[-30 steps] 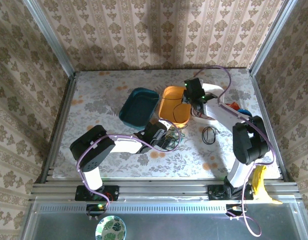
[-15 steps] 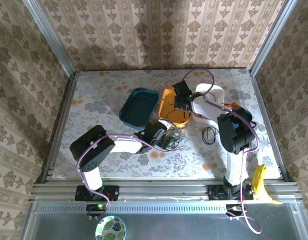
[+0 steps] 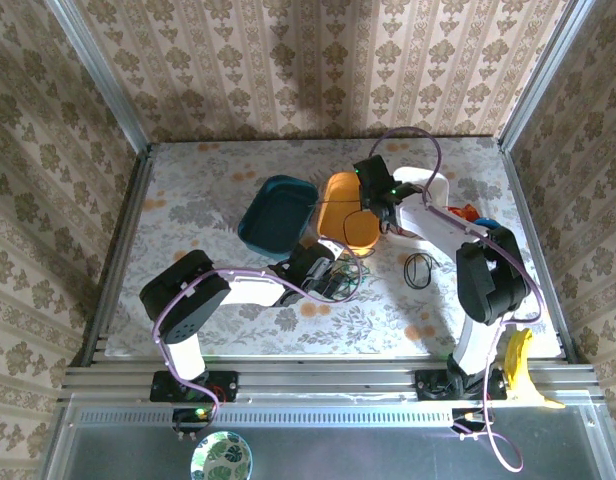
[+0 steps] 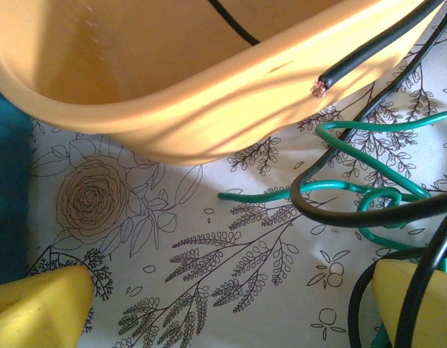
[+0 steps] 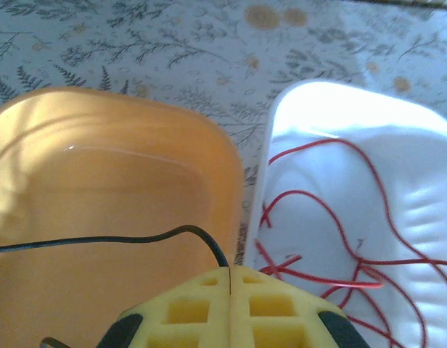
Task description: Untangle the cables
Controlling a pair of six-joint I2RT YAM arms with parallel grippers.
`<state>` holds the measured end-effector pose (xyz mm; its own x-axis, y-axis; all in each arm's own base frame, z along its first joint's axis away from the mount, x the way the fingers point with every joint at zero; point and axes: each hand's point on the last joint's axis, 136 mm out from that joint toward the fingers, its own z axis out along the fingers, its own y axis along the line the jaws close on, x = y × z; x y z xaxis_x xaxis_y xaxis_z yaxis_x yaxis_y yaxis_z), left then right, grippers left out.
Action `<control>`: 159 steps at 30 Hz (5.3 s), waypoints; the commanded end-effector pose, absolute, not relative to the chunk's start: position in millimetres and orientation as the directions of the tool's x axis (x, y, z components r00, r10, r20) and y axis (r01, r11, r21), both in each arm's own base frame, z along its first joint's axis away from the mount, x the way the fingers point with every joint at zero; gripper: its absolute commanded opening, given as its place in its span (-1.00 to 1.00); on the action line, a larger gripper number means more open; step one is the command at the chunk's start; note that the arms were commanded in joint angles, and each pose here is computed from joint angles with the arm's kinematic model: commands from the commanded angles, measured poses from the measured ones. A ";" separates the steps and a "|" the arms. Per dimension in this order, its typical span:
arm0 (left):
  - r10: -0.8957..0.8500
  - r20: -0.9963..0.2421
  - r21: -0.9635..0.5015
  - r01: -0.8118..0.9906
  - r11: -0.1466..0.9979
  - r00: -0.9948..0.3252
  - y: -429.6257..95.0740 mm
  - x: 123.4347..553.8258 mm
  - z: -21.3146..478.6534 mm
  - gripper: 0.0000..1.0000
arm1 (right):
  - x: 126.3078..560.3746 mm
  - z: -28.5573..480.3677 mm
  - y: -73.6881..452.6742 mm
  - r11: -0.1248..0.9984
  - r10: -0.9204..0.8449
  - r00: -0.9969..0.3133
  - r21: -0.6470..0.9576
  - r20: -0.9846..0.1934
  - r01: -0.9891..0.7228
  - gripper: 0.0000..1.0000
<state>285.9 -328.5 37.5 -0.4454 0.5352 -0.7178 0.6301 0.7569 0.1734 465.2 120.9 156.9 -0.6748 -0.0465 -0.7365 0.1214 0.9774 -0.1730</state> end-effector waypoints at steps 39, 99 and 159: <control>0.585 -0.664 0.197 0.646 0.737 -0.465 -319.5 279.8 20.8 1.00 | 477.2 99.0 160.5 0.985 -0.164 -0.803 -0.137 -0.572 -0.103 -1.00; 0.557 -0.703 0.202 0.627 0.753 -0.442 -328.2 290.4 39.4 1.00 | 319.0 205.0 109.0 0.943 0.240 -0.634 0.331 -0.735 -0.027 -1.00; 0.162 -0.909 -0.327 0.898 0.294 -0.384 -410.9 289.5 261.2 0.89 | 318.2 299.6 182.3 0.530 0.219 -0.767 0.733 -0.603 -0.426 -1.00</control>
